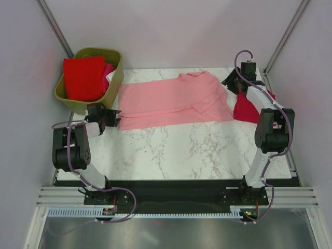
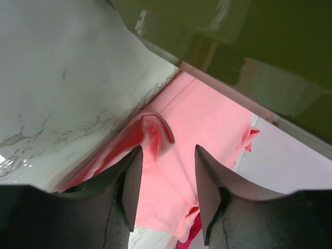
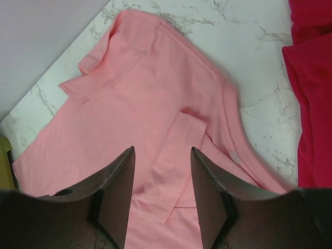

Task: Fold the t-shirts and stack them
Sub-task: Fold the tshirt

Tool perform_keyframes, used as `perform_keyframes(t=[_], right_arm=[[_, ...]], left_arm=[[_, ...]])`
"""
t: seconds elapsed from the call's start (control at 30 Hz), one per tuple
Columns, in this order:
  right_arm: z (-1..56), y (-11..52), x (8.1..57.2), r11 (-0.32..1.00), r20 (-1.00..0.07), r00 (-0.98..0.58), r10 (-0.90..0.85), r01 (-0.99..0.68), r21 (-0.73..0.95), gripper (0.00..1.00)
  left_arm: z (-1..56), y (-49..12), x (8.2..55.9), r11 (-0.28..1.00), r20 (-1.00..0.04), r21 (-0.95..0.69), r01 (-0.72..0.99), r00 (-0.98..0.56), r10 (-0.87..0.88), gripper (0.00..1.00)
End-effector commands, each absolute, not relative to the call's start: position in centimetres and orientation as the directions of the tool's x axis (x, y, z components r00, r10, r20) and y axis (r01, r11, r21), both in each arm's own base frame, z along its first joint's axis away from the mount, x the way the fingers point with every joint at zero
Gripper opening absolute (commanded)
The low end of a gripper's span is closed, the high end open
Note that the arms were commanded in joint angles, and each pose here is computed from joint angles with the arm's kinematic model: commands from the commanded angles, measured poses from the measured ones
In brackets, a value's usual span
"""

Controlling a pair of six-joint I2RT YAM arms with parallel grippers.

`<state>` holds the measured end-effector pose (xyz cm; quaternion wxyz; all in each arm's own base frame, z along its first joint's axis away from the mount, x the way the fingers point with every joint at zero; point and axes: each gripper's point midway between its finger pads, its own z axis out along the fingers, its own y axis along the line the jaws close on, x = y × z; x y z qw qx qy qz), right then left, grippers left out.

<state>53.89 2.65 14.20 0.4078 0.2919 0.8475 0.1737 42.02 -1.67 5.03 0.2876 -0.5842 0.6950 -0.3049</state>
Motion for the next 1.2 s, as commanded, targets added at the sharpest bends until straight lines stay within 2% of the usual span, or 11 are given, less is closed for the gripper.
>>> perform_keyframes(t=[0.0,0.23,0.27,0.3,0.47,0.5,0.7,0.87,1.17], right_arm=[[17.8,2.7,53.6,0.772,-0.64,-0.434,0.634,0.308,0.555,0.55],[18.2,2.6,48.3,0.759,-0.653,-0.387,0.651,0.307,0.574,0.5],[16.3,2.4,46.8,0.755,-0.637,-0.405,0.656,0.337,0.563,0.5],[17.0,2.2,46.1,0.747,-0.645,-0.376,0.665,0.341,0.571,0.49],[12.5,1.8,41.6,0.699,-0.596,-0.369,0.714,0.424,0.575,0.47],[12.1,1.8,41.1,0.69,-0.597,-0.349,0.723,0.418,0.591,0.48],[8.5,1.6,39.9,0.664,-0.565,-0.355,0.745,0.475,0.577,0.53],[6.6,0.7,40.2,0.627,-0.557,-0.312,0.77,0.533,0.568,0.53],[4.5,-0.6,42.1,0.562,-0.542,-0.248,0.803,0.618,0.549,0.49]], left_arm=[[11.8,-4.4,44.3,0.219,-0.11,-0.891,-0.398,-0.281,-0.954,0.54],[12.2,-4.4,39.9,0.225,-0.129,-0.892,-0.392,-0.256,-0.958,0.56],[12.2,-4.4,39.3,0.235,-0.14,-0.89,-0.392,-0.256,-0.956,0.56],[13.2,-4.3,38.7,0.242,-0.157,-0.898,-0.369,-0.246,-0.957,0.56],[11.7,-3.2,34.9,0.21,-0.162,-0.892,-0.4,-0.152,-0.975,0.56],[11.0,-2.8,34.2,0.208,-0.17,-0.886,-0.414,-0.128,-0.977,0.59],[10.7,-3.0,33.1,0.227,-0.182,-0.878,-0.421,-0.145,-0.973,0.61],[8.6,-3.0,32.1,0.177,-0.14,-0.873,-0.455,-0.115,-0.984,0.59],[6.5,-1.9,31.7,0.141,-0.148,-0.849,-0.51,-0.026,-0.989,0.57]])
